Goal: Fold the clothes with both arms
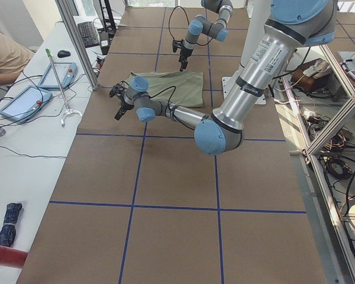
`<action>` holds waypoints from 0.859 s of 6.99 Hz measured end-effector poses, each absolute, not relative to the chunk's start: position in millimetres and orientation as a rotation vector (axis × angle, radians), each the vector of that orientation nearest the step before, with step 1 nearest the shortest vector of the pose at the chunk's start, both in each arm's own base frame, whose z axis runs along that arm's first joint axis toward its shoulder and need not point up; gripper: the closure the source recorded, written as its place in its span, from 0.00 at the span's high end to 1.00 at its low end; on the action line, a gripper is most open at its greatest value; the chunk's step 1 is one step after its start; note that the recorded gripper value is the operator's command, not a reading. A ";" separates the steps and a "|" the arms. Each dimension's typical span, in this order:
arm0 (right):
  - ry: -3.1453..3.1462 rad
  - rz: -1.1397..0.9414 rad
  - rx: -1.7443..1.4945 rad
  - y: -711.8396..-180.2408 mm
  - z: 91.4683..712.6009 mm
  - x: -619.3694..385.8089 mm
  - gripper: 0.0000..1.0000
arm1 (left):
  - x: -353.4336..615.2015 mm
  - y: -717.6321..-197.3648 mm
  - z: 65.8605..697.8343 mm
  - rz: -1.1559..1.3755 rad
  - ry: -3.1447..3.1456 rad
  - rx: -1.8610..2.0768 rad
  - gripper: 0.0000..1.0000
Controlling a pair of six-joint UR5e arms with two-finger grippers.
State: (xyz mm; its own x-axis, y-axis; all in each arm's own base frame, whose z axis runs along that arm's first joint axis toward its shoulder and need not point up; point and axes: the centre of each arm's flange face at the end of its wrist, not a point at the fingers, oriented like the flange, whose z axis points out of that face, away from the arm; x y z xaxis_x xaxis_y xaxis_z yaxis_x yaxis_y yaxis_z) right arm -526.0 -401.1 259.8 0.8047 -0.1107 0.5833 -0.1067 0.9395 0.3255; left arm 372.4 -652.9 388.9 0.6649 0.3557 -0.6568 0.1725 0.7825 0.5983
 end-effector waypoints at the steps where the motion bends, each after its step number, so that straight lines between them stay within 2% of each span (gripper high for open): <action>1: -0.610 -0.002 0.353 -424.4 262.5 -536.4 1.00 | 374.8 -651.4 389.4 0.115 0.855 0.682 1.00; 6: -0.499 -0.057 0.315 -451.5 302.1 -557.4 1.00 | 377.4 -649.8 389.9 0.118 0.857 0.680 1.00</action>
